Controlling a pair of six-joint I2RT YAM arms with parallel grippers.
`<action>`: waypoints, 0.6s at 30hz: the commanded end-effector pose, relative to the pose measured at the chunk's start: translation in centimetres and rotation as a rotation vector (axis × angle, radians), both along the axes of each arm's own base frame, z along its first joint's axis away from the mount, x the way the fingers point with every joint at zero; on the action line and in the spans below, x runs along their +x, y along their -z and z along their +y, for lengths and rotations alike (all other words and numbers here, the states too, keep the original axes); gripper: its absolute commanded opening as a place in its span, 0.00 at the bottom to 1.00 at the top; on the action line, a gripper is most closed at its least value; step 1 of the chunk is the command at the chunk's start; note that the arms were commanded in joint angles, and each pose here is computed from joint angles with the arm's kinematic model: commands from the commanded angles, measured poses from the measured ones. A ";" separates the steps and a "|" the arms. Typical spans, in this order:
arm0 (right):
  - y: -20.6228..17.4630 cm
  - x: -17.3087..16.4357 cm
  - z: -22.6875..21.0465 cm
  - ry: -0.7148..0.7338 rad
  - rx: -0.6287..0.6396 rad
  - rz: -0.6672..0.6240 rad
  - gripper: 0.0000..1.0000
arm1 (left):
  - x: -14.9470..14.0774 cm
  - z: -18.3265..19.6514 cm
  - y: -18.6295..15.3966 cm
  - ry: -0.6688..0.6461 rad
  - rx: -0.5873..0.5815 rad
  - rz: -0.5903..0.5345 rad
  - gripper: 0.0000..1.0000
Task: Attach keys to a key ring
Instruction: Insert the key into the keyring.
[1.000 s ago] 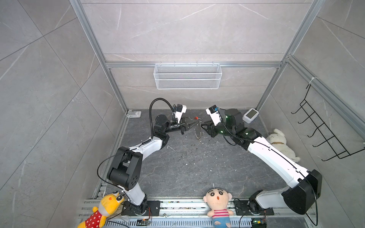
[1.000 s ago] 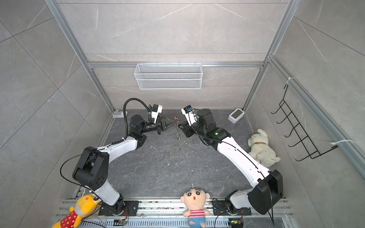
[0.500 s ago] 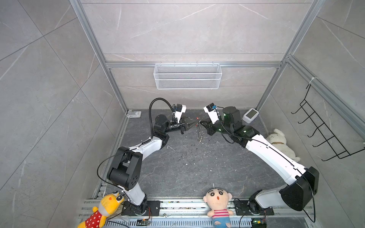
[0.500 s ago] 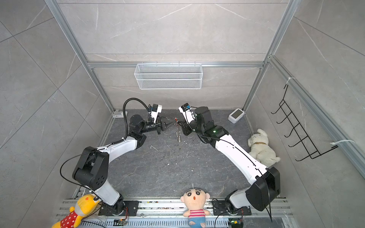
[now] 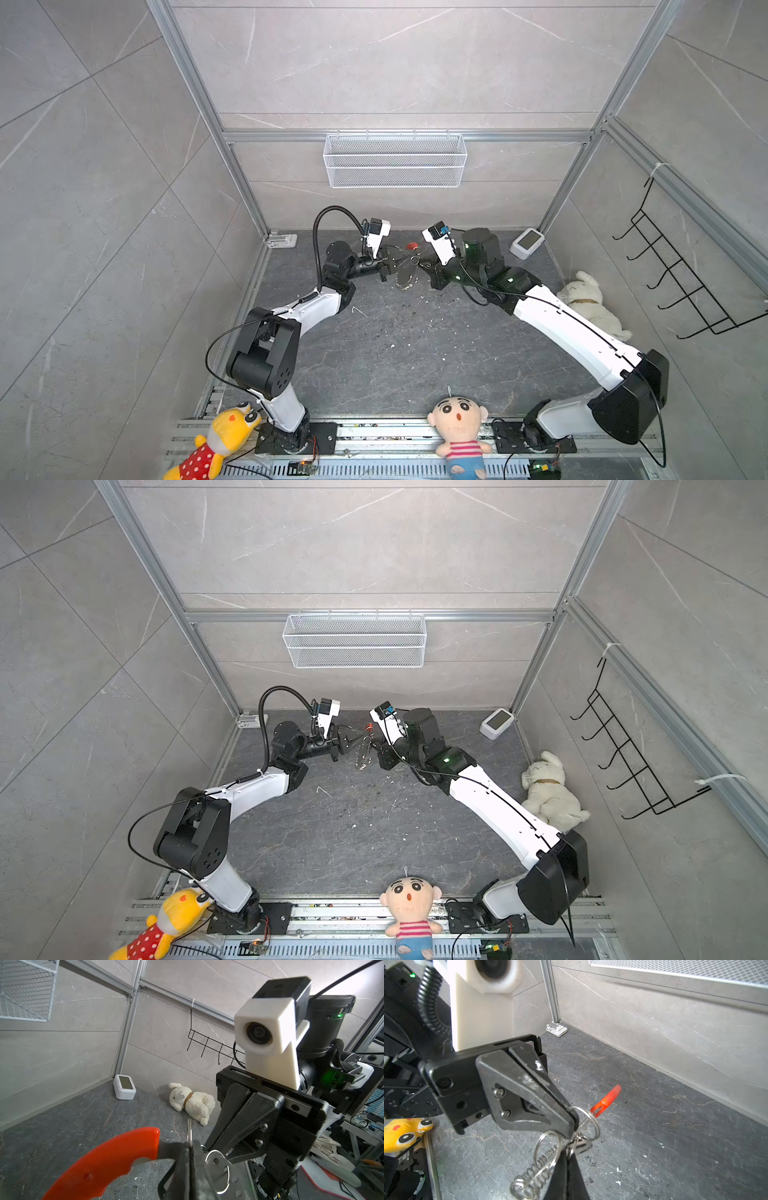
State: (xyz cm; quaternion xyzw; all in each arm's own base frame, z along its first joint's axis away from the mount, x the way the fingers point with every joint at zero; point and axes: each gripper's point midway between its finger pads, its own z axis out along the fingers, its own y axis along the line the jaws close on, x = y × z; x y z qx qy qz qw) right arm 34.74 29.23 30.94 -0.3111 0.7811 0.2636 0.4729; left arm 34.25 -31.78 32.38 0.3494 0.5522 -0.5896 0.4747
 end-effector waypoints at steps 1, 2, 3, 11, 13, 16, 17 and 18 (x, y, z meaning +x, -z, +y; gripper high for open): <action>-1.1 -0.3 2.2 -0.052 0.067 -0.017 0.00 | -1.3 -0.8 -2.2 0.044 -0.046 -0.095 0.00; -1.2 -0.2 2.4 -0.056 0.068 -0.016 0.00 | -1.4 -0.9 -2.2 0.046 -0.048 -0.094 0.00; -1.2 -0.2 2.6 -0.062 0.071 -0.013 0.00 | -1.4 -0.9 -2.1 0.047 -0.047 -0.090 0.00; -1.8 -1.8 3.9 -0.169 0.088 0.028 0.00 | -1.9 -1.2 -1.4 0.062 -0.056 -0.077 0.00; -1.8 -1.6 3.2 -0.137 0.066 0.007 0.00 | -1.9 -1.2 -1.3 0.061 -0.050 -0.076 0.00; -2.0 -1.1 2.0 -0.076 0.038 -0.022 0.00 | -1.8 -1.2 -1.5 0.060 -0.052 -0.079 0.00; -2.0 -1.0 1.7 -0.055 0.029 -0.028 0.00 | -1.8 -1.2 -1.5 0.060 -0.053 -0.080 0.00; -2.0 -0.9 1.4 -0.046 0.021 -0.029 0.00 | -1.9 -1.2 -1.6 0.062 -0.053 -0.082 0.00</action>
